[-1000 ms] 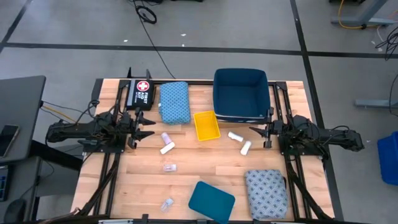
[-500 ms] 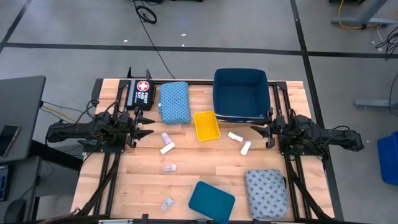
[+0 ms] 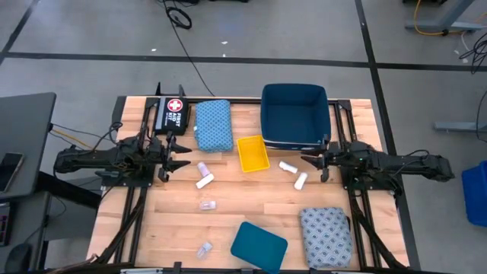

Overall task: Pick & place medical supplies in basket/bin
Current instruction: Put the top right white bandage into the yellow basket

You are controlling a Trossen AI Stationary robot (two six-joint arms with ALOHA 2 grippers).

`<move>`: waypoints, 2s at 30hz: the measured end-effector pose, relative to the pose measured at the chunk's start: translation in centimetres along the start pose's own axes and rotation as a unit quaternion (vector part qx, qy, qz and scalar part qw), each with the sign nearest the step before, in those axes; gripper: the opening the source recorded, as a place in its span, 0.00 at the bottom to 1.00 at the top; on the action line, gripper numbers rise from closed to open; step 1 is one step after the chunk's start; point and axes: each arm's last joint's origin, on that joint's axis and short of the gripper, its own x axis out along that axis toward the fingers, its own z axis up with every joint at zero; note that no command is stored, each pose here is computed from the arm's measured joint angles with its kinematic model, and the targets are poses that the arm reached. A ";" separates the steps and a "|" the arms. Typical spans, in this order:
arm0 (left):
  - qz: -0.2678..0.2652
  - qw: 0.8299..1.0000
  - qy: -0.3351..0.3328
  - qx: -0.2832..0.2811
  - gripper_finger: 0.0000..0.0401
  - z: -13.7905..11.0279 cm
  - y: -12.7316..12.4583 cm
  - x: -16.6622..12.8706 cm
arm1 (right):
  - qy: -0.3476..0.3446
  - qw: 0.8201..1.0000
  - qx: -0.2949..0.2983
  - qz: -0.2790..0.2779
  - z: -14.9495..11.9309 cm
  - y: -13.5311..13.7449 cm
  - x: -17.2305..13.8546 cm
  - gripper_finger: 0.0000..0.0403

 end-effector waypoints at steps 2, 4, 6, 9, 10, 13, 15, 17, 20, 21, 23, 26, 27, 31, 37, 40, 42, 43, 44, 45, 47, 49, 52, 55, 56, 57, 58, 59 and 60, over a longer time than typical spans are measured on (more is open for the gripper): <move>0.008 1.000 0.004 0.001 0.50 -0.1 0.0 0.1 | 0.025 1.000 -0.001 -0.007 0.5 0.1 0.5 0.29; 0.012 1.000 0.008 0.001 0.50 -0.2 0.1 0.1 | 0.052 0.999 -0.005 -0.010 1.2 0.2 1.3 0.34; 0.016 1.000 0.012 0.002 0.50 -0.2 0.1 0.2 | 0.084 0.996 -0.014 -0.010 2.1 0.4 2.2 0.40; 0.017 1.000 0.017 0.002 0.50 -0.3 0.1 0.2 | 0.153 0.988 -0.033 0.002 3.4 0.9 3.8 0.47; 0.017 1.000 0.018 0.005 0.50 -0.3 0.1 0.3 | 0.175 0.984 -0.038 0.007 3.9 1.2 4.5 0.49; 0.017 1.000 0.021 0.007 0.50 -0.3 0.1 0.3 | 0.247 0.968 -0.052 0.015 5.1 1.9 6.4 0.52; 0.017 1.000 0.023 0.007 0.50 -0.4 0.1 0.3 | 0.290 0.955 -0.059 0.020 5.4 2.4 7.6 0.52; 0.017 1.000 0.023 0.007 0.50 -0.4 0.1 0.3 | 0.323 0.944 -0.065 0.025 5.7 3.0 8.8 0.51; 0.015 1.000 0.023 0.012 0.50 -0.4 0.1 0.3 | 0.384 0.920 -0.071 0.027 5.1 3.5 10.0 0.51; 0.015 1.000 0.023 0.013 0.50 -0.4 0.1 0.3 | 0.403 0.912 -0.070 0.027 4.8 3.7 10.4 0.51; 0.015 1.000 0.023 0.014 0.50 -0.4 0.1 0.3 | 0.435 0.897 -0.068 0.026 4.3 4.0 11.0 0.51; 0.015 1.000 0.023 0.014 0.50 -0.4 0.1 0.3 | 0.487 0.871 -0.065 0.020 2.9 4.2 11.6 0.51; 0.015 1.000 0.023 0.014 0.50 -0.4 0.1 0.3 | 0.498 0.865 -0.065 0.018 2.5 4.3 11.8 0.51; 0.015 1.000 0.023 0.016 0.50 -0.4 0.1 0.3 | 0.522 0.850 -0.077 -0.005 1.2 4.3 12.3 0.51; 0.015 0.999 0.023 0.020 0.50 -0.4 0.1 0.3 | 0.530 0.841 -0.094 -0.050 0.7 3.7 12.5 0.51; 0.015 0.999 0.023 0.020 0.50 -0.3 0.1 0.3 | 0.531 0.841 -0.088 -0.061 0.7 3.3 12.5 0.51; 0.015 0.999 0.023 0.020 0.50 -0.3 0.1 0.3 | 0.531 0.840 -0.089 -0.067 0.7 3.1 12.6 0.51; 0.015 0.999 0.024 0.020 0.50 -0.4 0.1 0.3 | 0.531 0.840 -0.088 -0.069 0.7 3.0 12.6 0.51; 0.015 0.999 0.024 0.020 0.50 -0.4 0.1 0.3 | 0.531 0.840 -0.088 -0.070 0.8 2.9 12.6 0.51; 0.015 0.999 0.024 0.020 0.50 -0.4 0.1 0.3 | 0.533 0.839 -0.089 -0.071 0.7 2.8 12.6 0.51; 0.015 0.999 0.024 0.020 0.50 -0.4 0.1 0.3 | 0.539 0.834 -0.090 -0.075 0.4 2.6 12.8 0.51; 0.015 0.999 0.024 0.019 0.50 -0.4 0.1 0.3 | 0.549 0.827 -0.094 -0.075 -0.1 2.4 12.9 0.51; 0.015 0.999 0.023 0.019 0.50 -0.3 0.1 0.3 | 0.565 0.816 -0.101 -0.074 -1.0 2.3 13.3 0.51; 0.015 0.999 0.023 0.019 0.50 -0.3 0.1 0.3 | 0.570 0.812 -0.100 -0.072 -1.7 2.3 13.7 0.51; 0.015 0.999 0.023 0.019 0.50 -0.3 0.1 0.3 | 0.572 0.811 -0.099 -0.070 -1.9 2.3 13.8 0.50; 0.015 0.999 0.023 0.019 0.50 -0.3 0.1 0.3 | 0.573 0.811 -0.097 -0.067 -1.9 2.4 13.9 0.50; 0.015 0.999 0.023 0.019 0.50 -0.3 0.1 0.3 | 0.574 0.811 -0.094 -0.062 -1.9 2.4 13.9 0.48; 0.015 0.999 0.023 0.019 0.50 -0.3 0.1 0.3 | 0.573 0.812 -0.093 -0.058 -2.0 2.5 13.9 0.46; 0.015 0.999 0.023 0.019 0.50 -0.3 0.1 0.3 | 0.572 0.813 -0.092 -0.055 -2.0 2.6 13.9 0.43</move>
